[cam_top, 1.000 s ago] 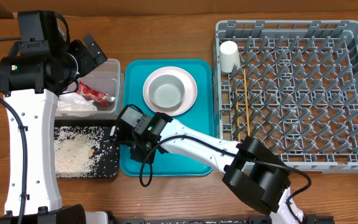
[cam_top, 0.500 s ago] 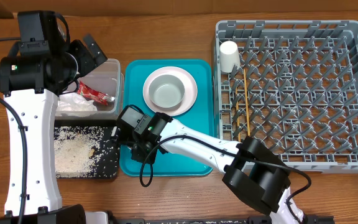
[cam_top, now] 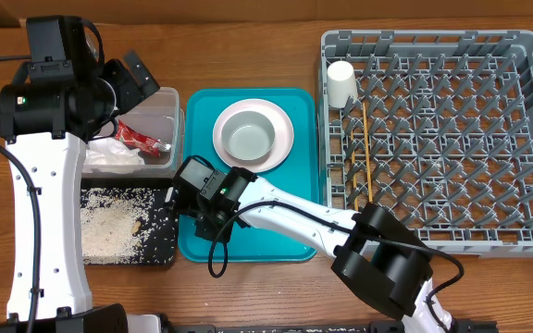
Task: Sort waste into correct bins and load items into the dishwasher
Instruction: 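Lift the pink dish with the right gripper and carry it to the rack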
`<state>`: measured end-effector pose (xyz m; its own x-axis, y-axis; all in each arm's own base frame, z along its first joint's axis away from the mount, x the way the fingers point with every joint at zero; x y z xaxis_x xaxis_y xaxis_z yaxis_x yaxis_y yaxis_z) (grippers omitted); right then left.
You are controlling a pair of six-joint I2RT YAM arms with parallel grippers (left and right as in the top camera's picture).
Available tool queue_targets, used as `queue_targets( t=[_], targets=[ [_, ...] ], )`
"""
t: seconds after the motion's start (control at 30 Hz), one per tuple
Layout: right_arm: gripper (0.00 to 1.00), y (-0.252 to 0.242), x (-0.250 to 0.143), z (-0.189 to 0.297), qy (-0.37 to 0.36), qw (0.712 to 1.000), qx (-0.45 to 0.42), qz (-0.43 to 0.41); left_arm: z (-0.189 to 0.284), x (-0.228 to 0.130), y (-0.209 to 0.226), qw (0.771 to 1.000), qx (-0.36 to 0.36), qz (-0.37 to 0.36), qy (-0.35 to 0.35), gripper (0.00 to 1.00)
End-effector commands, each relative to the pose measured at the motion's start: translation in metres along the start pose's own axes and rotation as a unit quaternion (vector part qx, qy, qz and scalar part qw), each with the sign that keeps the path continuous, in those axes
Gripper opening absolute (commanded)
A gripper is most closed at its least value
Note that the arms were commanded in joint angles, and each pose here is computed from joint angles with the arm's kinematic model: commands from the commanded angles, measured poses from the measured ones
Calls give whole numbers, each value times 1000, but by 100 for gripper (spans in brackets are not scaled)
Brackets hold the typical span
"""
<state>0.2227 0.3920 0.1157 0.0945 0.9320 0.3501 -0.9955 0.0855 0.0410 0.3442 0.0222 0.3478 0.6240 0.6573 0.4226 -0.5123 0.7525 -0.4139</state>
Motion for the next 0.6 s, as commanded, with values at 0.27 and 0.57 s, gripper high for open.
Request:
queue_targets(
  t=[0.27,0.57],
  targets=[
    [4,-8,31,83,-58,995,-23,-83,10,3,-3,1000,-13,-8,-12,100],
    [4,-53,1,219,-161,972,-58,-161,10,3,-3,1000,-13,-8,-12,100]
  ],
)
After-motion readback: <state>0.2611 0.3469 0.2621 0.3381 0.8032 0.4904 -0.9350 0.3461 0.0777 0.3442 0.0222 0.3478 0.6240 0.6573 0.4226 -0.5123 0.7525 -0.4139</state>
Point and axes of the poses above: each gripper's point midway between its finger pads, its own z axis back along the fingers, its own y axis along the line the jaws close on, x = y × z, the point moved 8 cm from there along z, back along the fingers, and after that the axes turned 6 degrees about z, right-handed, at the moved point
